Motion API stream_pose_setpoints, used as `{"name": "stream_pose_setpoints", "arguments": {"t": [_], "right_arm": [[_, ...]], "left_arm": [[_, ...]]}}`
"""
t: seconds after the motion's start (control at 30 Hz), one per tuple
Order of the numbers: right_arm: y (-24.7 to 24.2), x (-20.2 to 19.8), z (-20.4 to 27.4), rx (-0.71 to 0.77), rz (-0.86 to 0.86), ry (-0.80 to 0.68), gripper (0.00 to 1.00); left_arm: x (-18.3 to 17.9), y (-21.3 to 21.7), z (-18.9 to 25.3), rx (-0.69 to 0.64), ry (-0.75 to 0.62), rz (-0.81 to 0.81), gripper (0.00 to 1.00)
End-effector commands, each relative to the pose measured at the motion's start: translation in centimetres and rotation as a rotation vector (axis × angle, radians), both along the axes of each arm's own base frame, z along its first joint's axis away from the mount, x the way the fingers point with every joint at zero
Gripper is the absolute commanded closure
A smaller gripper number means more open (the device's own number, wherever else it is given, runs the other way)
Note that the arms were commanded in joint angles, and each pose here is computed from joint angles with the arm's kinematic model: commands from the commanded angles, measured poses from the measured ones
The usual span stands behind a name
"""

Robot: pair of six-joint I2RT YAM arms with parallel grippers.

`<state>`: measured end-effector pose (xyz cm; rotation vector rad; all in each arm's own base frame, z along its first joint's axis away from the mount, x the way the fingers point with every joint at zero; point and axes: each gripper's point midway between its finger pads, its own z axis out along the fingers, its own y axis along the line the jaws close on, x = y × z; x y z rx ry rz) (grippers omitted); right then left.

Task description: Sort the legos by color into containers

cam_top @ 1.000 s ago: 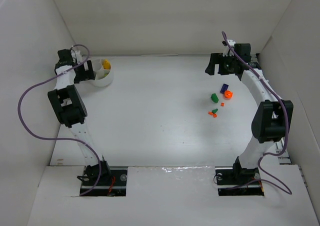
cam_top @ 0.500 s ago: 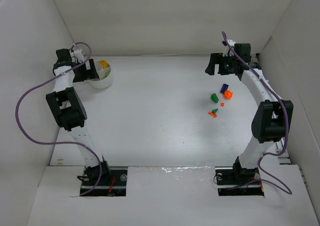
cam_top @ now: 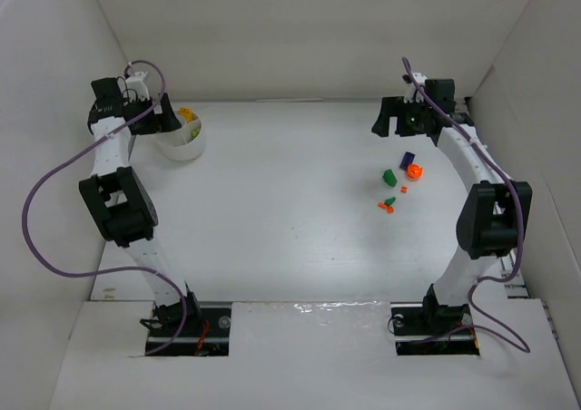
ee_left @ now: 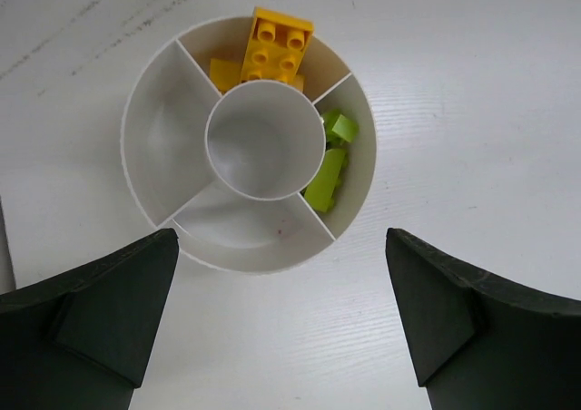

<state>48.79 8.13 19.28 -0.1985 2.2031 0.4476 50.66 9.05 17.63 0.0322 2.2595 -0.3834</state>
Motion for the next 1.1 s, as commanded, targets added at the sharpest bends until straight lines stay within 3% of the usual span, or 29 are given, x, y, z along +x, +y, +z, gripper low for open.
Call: {"name": "stream_pose_setpoints", "arguments": {"t": [0.0,0.33,1.07], "right_arm": [[1.1,0.9,1.8,0.007,0.037,-0.058,0.0],[1.1,1.1,2.2,0.007,0.037,-0.067,0.0],[0.9,0.9,2.2,0.002,0.03,-0.066,0.0]], "left_arm": [[1.0,-0.5,3.2,0.008,-0.091,-0.026,0.04],[4.8,-0.2,1.8,0.014,-0.105,-0.009,0.03],[2.9,-1.8,-2.4,-0.082,0.002,-0.033,0.0]]}}
